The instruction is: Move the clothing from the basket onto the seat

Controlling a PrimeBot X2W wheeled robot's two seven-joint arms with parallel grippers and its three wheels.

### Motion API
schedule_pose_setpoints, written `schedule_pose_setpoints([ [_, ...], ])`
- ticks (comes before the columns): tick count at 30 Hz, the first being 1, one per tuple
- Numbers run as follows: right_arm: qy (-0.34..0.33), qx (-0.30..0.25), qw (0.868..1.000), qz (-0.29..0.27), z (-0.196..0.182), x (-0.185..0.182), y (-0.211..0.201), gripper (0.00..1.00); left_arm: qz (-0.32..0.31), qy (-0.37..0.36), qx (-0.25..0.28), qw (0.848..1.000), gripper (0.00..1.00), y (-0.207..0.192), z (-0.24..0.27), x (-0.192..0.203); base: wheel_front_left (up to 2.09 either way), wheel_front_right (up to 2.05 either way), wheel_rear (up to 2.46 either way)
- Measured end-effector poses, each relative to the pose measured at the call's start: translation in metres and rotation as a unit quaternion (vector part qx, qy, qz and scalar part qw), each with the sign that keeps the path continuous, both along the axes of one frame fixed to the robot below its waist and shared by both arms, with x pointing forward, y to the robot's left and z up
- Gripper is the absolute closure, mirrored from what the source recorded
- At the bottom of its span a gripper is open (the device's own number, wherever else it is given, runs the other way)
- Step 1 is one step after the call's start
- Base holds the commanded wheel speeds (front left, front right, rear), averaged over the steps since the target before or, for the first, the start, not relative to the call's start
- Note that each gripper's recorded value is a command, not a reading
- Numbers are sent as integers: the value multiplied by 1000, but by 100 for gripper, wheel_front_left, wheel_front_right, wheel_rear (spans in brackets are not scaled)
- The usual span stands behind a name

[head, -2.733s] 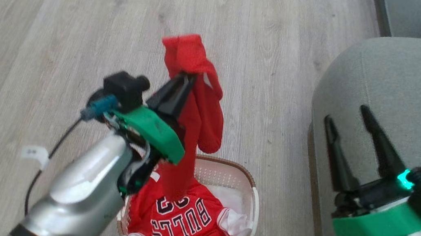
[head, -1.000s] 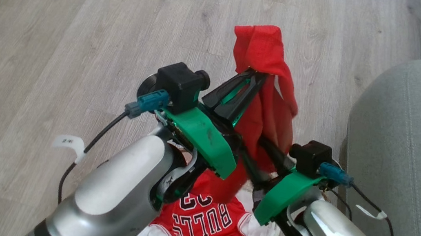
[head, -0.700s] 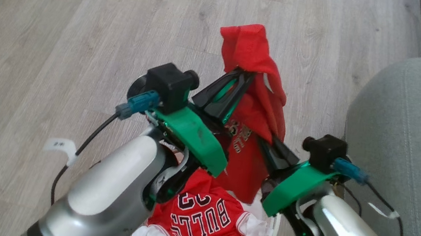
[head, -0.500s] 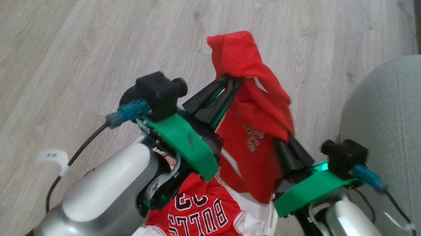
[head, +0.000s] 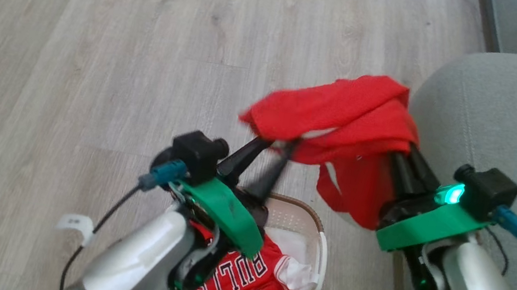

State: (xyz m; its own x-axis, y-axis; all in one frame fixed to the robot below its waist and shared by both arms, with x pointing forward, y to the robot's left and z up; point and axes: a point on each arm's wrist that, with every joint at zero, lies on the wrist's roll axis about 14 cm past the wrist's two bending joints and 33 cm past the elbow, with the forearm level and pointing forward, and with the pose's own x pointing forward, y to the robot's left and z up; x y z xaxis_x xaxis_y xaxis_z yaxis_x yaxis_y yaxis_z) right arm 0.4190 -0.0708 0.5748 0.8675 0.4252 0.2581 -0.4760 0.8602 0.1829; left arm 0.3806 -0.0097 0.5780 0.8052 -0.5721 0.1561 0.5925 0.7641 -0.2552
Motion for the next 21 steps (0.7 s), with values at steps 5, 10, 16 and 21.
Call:
schedule_pose_setpoints([
  [5, -26, -5, 999, -34, 15, 0, -28, 100, -35, 20, 2, 999, 0, -23, -13, -8, 0, 0, 0],
  [10, -38, -21, 996, -77, 20, -9, -64, 100, -74, 29, 10, 997, 0, -45, -22, -15, 0, 0, 0],
  [16, -39, -37, 990, -132, 21, -23, -110, 100, -118, 30, 19, 992, 0, -72, -30, -22, 0, 0, 0],
  [21, -49, -41, 983, -172, 29, -34, -141, 100, -151, 37, 22, 988, 0, -92, -38, -28, 0, 0, 0],
])
